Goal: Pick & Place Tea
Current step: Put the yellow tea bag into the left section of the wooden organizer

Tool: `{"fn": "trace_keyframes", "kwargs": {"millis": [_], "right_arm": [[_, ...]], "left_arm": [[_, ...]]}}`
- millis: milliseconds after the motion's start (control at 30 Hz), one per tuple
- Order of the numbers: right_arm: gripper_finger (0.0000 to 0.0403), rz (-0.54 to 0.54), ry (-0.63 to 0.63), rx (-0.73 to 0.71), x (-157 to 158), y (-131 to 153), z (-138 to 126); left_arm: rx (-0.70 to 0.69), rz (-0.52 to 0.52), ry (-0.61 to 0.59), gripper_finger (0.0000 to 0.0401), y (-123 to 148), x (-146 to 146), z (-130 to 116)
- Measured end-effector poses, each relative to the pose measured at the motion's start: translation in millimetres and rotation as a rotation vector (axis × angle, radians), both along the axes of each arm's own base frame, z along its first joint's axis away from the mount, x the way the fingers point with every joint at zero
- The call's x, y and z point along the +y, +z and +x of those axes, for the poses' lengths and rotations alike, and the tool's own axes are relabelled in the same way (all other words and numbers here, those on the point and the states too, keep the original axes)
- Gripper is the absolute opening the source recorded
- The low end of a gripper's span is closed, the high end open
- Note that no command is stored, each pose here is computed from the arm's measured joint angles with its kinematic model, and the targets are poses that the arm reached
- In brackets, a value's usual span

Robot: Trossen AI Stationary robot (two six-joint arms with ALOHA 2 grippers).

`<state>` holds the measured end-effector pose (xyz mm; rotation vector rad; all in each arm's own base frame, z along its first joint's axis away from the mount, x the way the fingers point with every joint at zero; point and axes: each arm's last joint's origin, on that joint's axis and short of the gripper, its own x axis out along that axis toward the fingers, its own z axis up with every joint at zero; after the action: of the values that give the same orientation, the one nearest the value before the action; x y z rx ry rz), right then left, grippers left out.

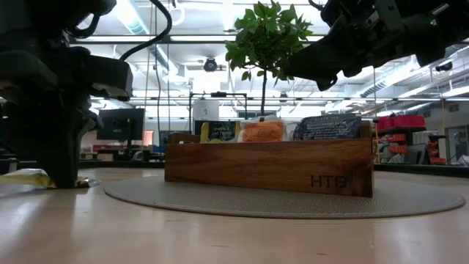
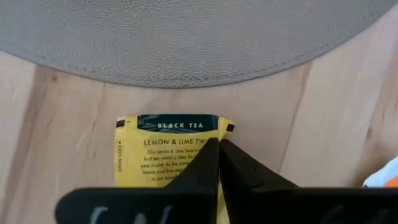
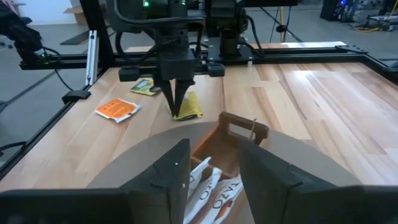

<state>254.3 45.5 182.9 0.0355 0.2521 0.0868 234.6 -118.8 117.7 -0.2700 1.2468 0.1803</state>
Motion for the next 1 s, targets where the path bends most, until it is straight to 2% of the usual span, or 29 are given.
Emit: {"fn": "trace_keyframes", "kwargs": {"millis": [200,333,433,633,767,1000], "right_arm": [[0.0144,0.000,-0.002,0.000,-0.1,0.0,0.0],[0.0144,0.012,0.000,0.002,0.1,-0.1,0.0],[0.0144,0.008,0.002,0.015,0.0,-1.3,-0.3],[0.0144,-0.085,0.069,0.005,1.2,-1.3,-0.4],[0.0144,-0.089,0.083,-0.011,1.6,0.1,-0.1],[0.0144,-0.202,0.164,-0.087,8.5,5.4,-0.3]], "left_arm": [[-0.023,0.018,-0.102,0.0003,7.3,-8.0,4.4],[-0.051,0.025,-0.177,0.0002,22.1,-12.4,12.0],[-0.127,0.034,-0.214,0.0002,36.4,-13.9,21.9],[-0.156,0.080,-0.246,0.0001,47.0,-9.4,23.0],[-0.182,0.081,-0.231,0.0001,51.5,-6.0,25.3],[-0.361,0.015,-0.269,0.0001,69.7,-11.2,34.9]]}}
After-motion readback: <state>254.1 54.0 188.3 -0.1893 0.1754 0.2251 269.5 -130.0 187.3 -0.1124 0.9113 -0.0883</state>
